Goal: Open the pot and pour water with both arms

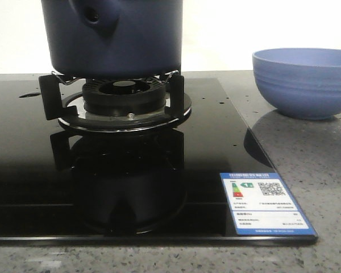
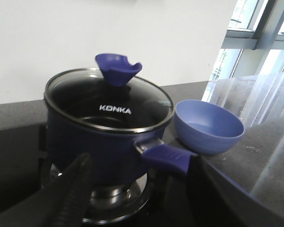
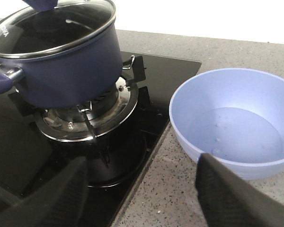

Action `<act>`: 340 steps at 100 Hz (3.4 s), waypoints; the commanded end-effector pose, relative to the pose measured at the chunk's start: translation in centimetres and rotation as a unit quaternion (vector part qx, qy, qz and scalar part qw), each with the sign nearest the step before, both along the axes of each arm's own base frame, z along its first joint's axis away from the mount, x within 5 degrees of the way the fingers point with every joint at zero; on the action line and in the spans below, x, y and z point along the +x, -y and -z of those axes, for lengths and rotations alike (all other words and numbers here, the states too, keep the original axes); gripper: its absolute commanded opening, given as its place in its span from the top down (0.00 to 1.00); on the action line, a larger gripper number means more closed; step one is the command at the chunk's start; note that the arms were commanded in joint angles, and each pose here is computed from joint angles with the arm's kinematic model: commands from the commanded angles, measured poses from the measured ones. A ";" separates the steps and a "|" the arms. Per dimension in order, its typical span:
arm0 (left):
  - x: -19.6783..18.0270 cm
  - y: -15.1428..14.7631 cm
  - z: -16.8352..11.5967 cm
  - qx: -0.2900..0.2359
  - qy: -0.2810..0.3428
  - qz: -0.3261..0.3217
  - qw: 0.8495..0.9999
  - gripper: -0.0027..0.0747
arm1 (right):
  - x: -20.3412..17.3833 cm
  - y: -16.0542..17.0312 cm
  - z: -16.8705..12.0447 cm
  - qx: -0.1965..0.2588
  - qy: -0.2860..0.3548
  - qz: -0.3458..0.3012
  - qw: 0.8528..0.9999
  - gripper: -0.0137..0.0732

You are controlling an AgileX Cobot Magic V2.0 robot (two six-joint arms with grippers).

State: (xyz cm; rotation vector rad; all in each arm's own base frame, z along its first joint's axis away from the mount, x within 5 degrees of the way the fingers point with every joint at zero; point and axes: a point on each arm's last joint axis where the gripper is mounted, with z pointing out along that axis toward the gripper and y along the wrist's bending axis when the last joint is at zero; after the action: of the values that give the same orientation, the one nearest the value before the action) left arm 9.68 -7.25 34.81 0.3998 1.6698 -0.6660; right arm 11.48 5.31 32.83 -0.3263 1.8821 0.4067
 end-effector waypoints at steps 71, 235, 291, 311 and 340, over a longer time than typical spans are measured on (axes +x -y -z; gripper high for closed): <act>11.8 7.1 -2.6 0.010 0.037 -0.064 0.997 0.34 | 0.3 0.1 -1.8 0.014 0.050 0.010 0.999 0.30; 18.3 11.6 -1.6 0.042 0.028 -0.065 0.997 0.44 | 0.3 0.1 -1.7 0.013 0.048 0.009 0.999 0.30; 17.7 11.1 -2.6 0.032 0.041 -0.066 0.996 0.53 | 0.3 0.1 -1.7 0.010 0.051 0.010 0.999 0.30; 16.7 10.4 -4.3 0.018 0.063 -0.067 0.996 0.53 | 0.3 0.1 -1.8 0.010 0.052 0.010 0.999 0.30; 14.9 7.8 -7.3 0.003 0.113 -0.087 0.990 0.53 | 0.5 0.4 -2.5 0.008 0.050 0.023 0.998 0.30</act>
State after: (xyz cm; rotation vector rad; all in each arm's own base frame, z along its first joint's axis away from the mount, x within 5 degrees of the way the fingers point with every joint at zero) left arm 25.63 -17.01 38.27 0.4010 1.6443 -0.4942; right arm 11.53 5.21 33.24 -0.3239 1.8743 0.3964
